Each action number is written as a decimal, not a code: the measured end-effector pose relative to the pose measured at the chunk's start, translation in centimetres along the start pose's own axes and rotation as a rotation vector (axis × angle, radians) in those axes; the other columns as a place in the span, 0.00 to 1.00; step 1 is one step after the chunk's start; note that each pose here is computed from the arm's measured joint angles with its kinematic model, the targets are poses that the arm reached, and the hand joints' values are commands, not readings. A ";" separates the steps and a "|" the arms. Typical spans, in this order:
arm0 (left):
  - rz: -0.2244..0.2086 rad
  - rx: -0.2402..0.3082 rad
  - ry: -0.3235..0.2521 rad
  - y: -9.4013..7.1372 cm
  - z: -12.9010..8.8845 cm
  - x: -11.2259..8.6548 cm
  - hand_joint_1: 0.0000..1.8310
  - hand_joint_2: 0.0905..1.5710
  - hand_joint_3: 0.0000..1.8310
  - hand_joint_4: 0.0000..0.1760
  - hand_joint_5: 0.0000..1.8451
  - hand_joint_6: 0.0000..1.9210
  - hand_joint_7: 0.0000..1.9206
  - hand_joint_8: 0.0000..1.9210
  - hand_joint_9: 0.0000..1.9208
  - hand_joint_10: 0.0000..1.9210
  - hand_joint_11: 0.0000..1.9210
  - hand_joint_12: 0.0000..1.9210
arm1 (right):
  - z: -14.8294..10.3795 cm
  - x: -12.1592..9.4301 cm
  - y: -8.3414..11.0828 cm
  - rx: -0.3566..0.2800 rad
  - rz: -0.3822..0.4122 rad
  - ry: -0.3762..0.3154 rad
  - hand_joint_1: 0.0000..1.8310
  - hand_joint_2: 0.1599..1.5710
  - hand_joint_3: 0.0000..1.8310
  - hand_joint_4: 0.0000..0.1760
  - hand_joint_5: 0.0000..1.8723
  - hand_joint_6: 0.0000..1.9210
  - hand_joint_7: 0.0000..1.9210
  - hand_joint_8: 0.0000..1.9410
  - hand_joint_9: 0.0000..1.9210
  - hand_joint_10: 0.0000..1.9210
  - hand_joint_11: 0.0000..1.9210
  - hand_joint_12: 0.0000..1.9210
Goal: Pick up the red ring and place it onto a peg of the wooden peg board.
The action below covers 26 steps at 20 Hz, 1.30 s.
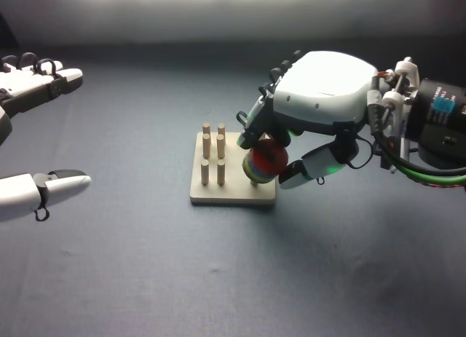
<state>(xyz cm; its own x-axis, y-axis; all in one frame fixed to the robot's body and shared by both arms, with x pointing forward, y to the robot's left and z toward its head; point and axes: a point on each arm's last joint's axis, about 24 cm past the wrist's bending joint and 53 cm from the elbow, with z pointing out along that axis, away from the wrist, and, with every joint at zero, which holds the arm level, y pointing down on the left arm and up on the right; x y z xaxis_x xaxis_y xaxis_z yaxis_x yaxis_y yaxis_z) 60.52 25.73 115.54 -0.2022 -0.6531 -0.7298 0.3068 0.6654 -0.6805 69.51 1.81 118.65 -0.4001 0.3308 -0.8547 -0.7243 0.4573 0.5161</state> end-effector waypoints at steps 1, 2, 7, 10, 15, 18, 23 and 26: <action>0.000 0.000 0.003 0.0 0.0 0.1 0.39 0.62 0.00 0.03 0.22 0.00 0.16 0.00 0.16 0.00 0.00 0.49 | 0.2 0.0 0.1 -0.003 0.001 0.000 0.71 0.63 0.00 0.00 0.73 0.01 0.56 0.57 0.55 0.73 0.51 0.90; -0.001 0.001 0.002 0.0 0.0 0.0 0.40 0.62 0.00 0.04 0.22 0.00 0.15 0.00 0.16 0.00 0.00 0.49 | 0.3 -0.1 0.2 -0.003 0.000 -0.002 0.71 0.63 0.00 0.00 0.72 0.01 0.55 0.59 0.54 0.75 0.50 0.92; -0.004 0.000 -0.001 0.1 0.0 0.0 0.40 0.62 0.00 0.14 0.22 0.00 0.15 0.00 0.16 0.00 0.00 0.50 | 0.7 0.2 0.1 0.005 -0.010 0.008 0.71 0.63 0.00 0.00 0.73 0.01 0.57 0.55 0.55 0.71 0.52 0.88; -0.008 0.001 0.007 0.1 0.0 0.3 0.41 0.62 0.00 0.16 0.22 0.00 0.15 0.00 0.16 0.00 0.00 0.49 | 0.9 0.5 0.2 0.003 -0.015 0.015 0.70 0.62 0.00 0.00 0.74 0.02 0.58 0.51 0.51 0.63 0.42 0.83; -0.010 0.000 0.004 0.1 0.0 0.3 0.43 0.61 0.00 0.14 0.23 0.00 0.15 0.00 0.15 0.00 0.00 0.44 | 0.9 0.7 0.0 0.009 -0.020 0.023 0.58 0.58 0.00 0.00 0.39 0.10 0.45 0.05 0.46 0.14 0.23 0.66; -0.013 0.001 0.004 0.1 0.0 0.3 0.43 0.62 0.00 0.05 0.23 0.00 0.15 0.00 0.15 0.00 0.00 0.45 | 0.9 0.7 0.0 0.012 -0.021 0.025 0.52 0.56 0.00 0.41 0.35 0.00 0.35 0.00 0.38 0.11 0.18 0.66; -0.014 0.001 0.004 0.1 0.0 0.3 0.42 0.61 0.00 0.06 0.24 0.00 0.15 0.00 0.14 0.00 0.00 0.44 | 0.9 0.7 0.0 0.012 -0.020 0.025 0.53 0.55 0.00 0.34 0.31 0.00 0.34 0.00 0.36 0.10 0.16 0.63; -0.019 0.003 0.001 0.0 0.0 0.2 0.42 0.61 0.00 0.04 0.24 0.00 0.16 0.00 0.15 0.00 0.01 0.45 | 0.9 0.9 0.6 0.000 -0.006 0.025 0.52 0.56 0.00 0.55 0.30 0.00 0.32 0.00 0.35 0.11 0.12 0.67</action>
<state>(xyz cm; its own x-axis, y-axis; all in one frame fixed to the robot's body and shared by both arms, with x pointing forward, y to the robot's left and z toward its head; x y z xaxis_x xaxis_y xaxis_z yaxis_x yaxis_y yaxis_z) 60.51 25.60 115.39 -0.2085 -0.6651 -0.7171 0.3057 0.6522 -0.6937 69.19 3.14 118.25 -0.4098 0.3071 -0.8589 -0.7265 0.4596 0.5109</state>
